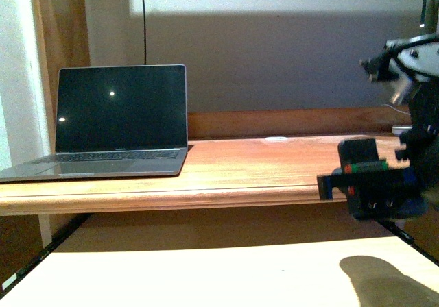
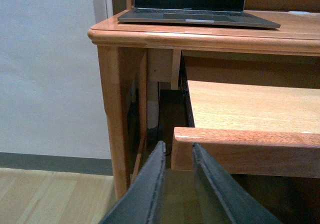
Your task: Place mouse
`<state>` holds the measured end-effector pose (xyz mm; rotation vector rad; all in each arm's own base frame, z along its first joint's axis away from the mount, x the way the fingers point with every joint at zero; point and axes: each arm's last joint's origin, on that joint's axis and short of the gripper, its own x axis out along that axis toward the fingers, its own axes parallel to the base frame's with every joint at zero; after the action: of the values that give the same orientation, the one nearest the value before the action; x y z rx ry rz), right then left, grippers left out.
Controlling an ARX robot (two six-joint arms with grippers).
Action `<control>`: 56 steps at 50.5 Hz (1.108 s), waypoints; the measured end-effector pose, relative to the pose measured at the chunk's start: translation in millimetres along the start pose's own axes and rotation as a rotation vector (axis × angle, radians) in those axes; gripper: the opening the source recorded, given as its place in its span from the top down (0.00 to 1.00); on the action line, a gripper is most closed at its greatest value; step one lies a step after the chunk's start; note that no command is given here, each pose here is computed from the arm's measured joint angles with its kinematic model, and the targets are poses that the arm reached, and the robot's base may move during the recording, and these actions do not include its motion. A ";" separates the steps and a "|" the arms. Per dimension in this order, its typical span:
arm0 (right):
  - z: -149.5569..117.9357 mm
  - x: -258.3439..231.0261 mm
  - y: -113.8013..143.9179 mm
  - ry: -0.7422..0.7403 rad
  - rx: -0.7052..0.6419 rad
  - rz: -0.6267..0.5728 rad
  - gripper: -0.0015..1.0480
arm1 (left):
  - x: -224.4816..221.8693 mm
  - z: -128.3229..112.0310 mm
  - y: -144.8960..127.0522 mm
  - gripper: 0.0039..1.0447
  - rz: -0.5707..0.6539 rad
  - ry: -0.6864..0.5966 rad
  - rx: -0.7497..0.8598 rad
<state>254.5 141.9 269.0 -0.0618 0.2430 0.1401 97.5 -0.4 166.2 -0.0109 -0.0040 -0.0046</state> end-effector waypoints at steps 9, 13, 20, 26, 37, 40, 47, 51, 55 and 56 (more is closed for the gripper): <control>42.2 2.8 13.7 -0.089 0.023 0.005 0.47 | 0.0 0.0 0.0 0.55 0.000 0.000 0.000; 60.5 11.4 28.0 -0.116 0.030 0.013 0.47 | 0.0 0.0 0.0 0.45 0.000 0.000 0.000; 87.9 42.3 66.2 -0.130 0.011 0.007 0.47 | 0.0 0.0 0.0 0.23 0.000 0.000 0.000; 91.9 73.7 94.3 -0.106 -0.036 -0.030 0.47 | 0.0 0.0 0.0 0.06 0.000 0.000 0.000; 89.0 128.4 129.5 -0.084 -0.123 -0.136 0.47 | 0.0 0.0 0.0 0.07 0.000 0.000 0.002; 88.7 139.9 133.9 -0.081 -0.144 -0.164 0.47 | 0.0 0.0 0.0 0.07 0.000 0.000 0.002; 85.1 166.8 136.1 -0.070 -0.190 -0.235 0.47 | 0.0 0.0 0.0 0.07 0.000 0.000 0.002; 80.3 177.5 134.8 -0.058 -0.209 -0.259 0.47 | 0.0 0.0 0.0 0.07 0.000 0.000 0.002; 71.4 189.6 132.8 -0.035 -0.236 -0.282 0.47 | 0.0 0.0 0.0 0.07 0.000 0.000 0.002; 69.1 192.1 132.0 -0.028 -0.241 -0.286 0.47 | 0.0 0.0 0.0 0.07 0.000 0.000 0.002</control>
<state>436.1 302.9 283.3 -0.3320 0.1862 -0.1154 97.5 -0.4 166.2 -0.0090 -0.0040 -0.0046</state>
